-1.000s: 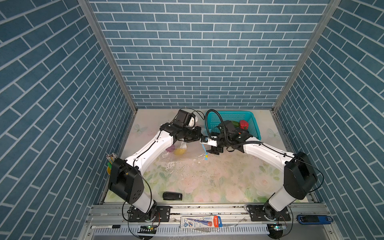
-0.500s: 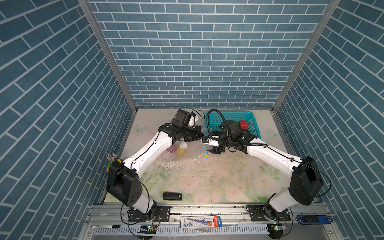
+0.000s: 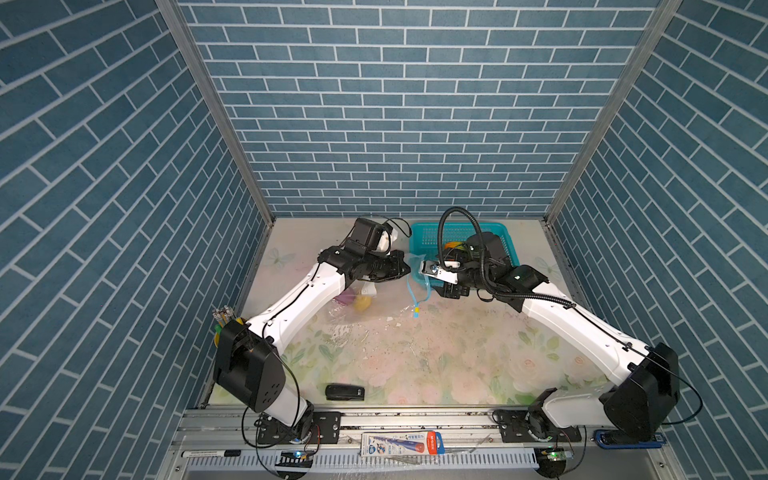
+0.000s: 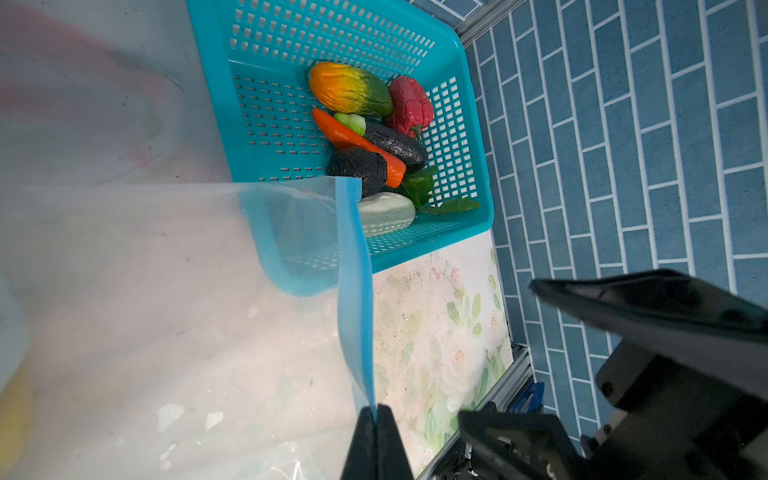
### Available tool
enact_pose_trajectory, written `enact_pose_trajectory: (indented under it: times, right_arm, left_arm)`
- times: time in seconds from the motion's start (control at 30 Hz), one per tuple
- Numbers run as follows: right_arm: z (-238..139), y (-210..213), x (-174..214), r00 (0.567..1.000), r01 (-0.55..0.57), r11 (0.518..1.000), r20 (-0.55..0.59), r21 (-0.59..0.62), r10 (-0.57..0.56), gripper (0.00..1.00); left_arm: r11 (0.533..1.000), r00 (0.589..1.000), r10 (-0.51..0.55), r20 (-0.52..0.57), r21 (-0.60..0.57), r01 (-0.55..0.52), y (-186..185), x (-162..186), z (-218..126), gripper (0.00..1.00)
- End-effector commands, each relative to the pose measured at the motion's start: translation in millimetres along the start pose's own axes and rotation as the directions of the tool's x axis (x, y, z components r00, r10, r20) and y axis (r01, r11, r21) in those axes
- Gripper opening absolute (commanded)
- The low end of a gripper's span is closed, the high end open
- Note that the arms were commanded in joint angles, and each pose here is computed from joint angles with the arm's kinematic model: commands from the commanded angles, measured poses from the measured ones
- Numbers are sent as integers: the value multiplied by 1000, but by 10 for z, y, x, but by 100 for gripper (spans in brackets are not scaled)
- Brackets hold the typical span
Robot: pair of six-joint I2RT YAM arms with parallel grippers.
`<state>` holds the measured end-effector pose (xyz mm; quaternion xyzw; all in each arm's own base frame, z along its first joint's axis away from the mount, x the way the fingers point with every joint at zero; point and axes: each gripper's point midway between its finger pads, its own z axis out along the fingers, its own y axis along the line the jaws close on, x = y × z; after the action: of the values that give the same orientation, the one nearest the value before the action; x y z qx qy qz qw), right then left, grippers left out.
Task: Place the food in the zip-top bag and seal the zipper
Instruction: 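Withdraw the open right gripper back over the teal basket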
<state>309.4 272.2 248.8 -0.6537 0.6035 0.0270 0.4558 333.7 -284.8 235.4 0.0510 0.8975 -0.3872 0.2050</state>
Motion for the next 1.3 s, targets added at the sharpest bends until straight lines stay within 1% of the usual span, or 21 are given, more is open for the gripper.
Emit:
enact_pose_trajectory:
  times: [0.0,0.2,0.3,0.4,0.47,0.53,0.67,0.73,0.8,0.93,1.0,1.1,1.2,1.27]
  right_arm:
    - [-114,-173,197,997,-54,997,-57,53,57,83]
    - [-100,-493,495,978,-134,979,-140,153,155,83]
    - [-78,-714,721,955,-155,958,-213,243,209,85]
    - [-37,-929,955,918,-200,928,-271,314,289,85]
    - [-8,-1088,1101,870,-276,882,-291,381,398,87]
    - [28,-1232,1255,815,-318,844,-330,431,476,87]
    - [122,-1395,1546,661,-446,734,-364,512,656,87]
    - [167,-1447,1682,584,-490,683,-379,541,718,87]
    - [185,-1485,1785,517,-517,639,-388,569,763,86]
    - [236,-1521,1945,402,-572,567,-401,593,823,84]
    - [262,-1521,2020,353,-599,534,-402,597,845,83]
    - [303,-1519,2131,301,-626,495,-400,602,866,81]
    - [341,-1517,2234,269,-639,471,-397,608,878,79]
    - [360,-1514,2274,261,-644,465,-397,607,880,77]
  left_arm:
    - [999,1000,19,12,34,-19,-121,-82,-11,0]
    - [999,1000,21,7,35,-21,-137,-82,-16,0]
    - [999,1000,20,4,32,-20,-128,-72,-24,0]
    - [999,1000,20,3,30,-20,-126,-65,-31,0]
    - [999,1000,20,2,27,-20,-121,-64,-30,0]
    - [999,1000,20,0,26,-20,-119,-64,-28,0]
    - [1000,1000,20,2,24,-20,-118,-64,-36,0]
    - [1000,1000,20,1,21,-20,-114,-53,-39,0]
    - [1000,1000,21,4,20,-21,-116,-59,-51,0]
    - [1000,1000,21,4,19,-21,-116,-60,-46,0]
    - [1000,1000,18,3,16,-18,-103,-57,-41,0]
    - [1000,1000,19,4,17,-19,-105,-60,-41,0]
    - [1000,1000,20,4,18,-20,-107,-57,-40,0]
    - [1000,1000,18,3,17,-18,-99,-52,-37,0]
